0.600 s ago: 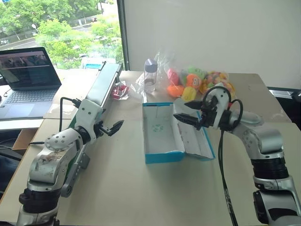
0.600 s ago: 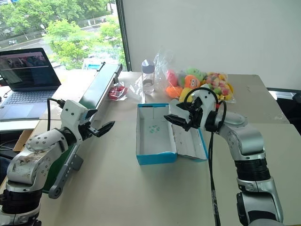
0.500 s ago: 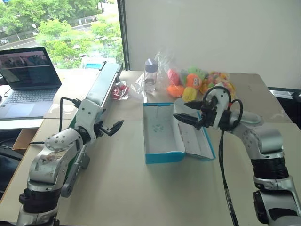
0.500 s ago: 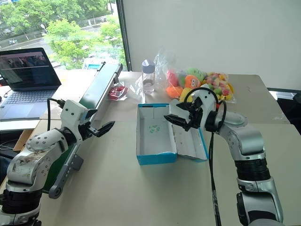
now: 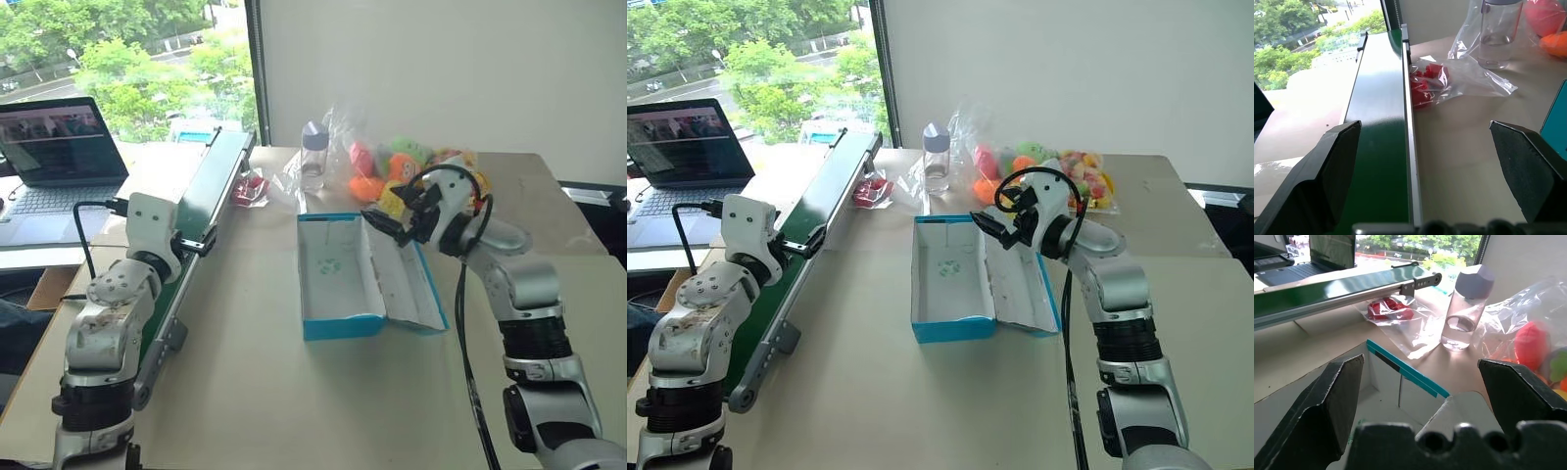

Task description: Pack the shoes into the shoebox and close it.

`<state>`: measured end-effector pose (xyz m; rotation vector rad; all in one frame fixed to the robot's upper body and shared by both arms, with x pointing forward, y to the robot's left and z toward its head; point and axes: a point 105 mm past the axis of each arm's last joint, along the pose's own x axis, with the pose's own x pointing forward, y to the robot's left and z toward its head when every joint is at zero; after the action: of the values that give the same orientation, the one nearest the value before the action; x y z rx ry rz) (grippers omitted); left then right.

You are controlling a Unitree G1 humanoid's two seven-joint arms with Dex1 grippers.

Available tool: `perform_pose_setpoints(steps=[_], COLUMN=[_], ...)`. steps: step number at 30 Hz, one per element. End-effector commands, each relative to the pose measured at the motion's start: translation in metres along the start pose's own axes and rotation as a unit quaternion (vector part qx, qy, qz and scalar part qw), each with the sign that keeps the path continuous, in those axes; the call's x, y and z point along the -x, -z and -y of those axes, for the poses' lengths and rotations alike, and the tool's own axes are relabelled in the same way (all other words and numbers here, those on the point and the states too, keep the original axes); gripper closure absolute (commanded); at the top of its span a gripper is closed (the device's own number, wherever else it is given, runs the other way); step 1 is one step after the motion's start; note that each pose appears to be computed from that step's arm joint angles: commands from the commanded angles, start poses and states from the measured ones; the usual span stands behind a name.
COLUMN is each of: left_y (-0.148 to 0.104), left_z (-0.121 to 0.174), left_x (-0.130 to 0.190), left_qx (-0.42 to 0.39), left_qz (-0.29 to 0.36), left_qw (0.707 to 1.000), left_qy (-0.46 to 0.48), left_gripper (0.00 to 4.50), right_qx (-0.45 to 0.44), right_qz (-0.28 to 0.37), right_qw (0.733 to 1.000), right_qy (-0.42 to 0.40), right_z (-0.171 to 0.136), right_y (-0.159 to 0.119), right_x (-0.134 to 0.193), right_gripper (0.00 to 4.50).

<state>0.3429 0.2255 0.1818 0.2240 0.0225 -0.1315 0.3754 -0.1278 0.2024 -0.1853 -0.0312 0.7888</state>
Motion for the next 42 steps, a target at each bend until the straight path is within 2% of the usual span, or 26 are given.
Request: perform_pose_setpoints(steps=[1,12,20,23,30,42], left_y=[-0.023,-0.024,-0.024,-0.022,0.01,0.038], left_z=[0.022,0.047,0.049,0.037,-0.015,-0.052], left_x=[0.002,-0.003,-0.007,-0.01,-0.007,0.013], left_qx=[0.004,0.035,0.029,0.038,0.056,0.083], left_qz=[0.049,0.042,0.04,0.038,0.002,-0.02], left_qw=[0.997,0.992,0.992,0.995,0.998,0.992], left_qy=[0.064,0.117,0.117,0.088,-0.039,-0.088], left_gripper=[0.0,0.0,0.0,0.0,0.0,0.0], right_qx=[-0.023,-0.042,-0.048,-0.06,-0.064,-0.047], right_qz=[0.027,0.018,0.017,0.021,0.015,0.003], right_qw=[0.998,0.994,0.994,0.992,0.986,0.982], right_qy=[-0.054,-0.097,-0.097,-0.11,-0.151,-0.185], right_z=[-0.011,-0.027,-0.029,-0.037,-0.062,-0.072], right_y=[-0.02,-0.023,-0.023,-0.026,-0.022,-0.023], right_x=[0.003,0.016,0.019,0.016,0.005,0.002], right_gripper=[0.05,0.05,0.05,0.05,0.05,0.05])
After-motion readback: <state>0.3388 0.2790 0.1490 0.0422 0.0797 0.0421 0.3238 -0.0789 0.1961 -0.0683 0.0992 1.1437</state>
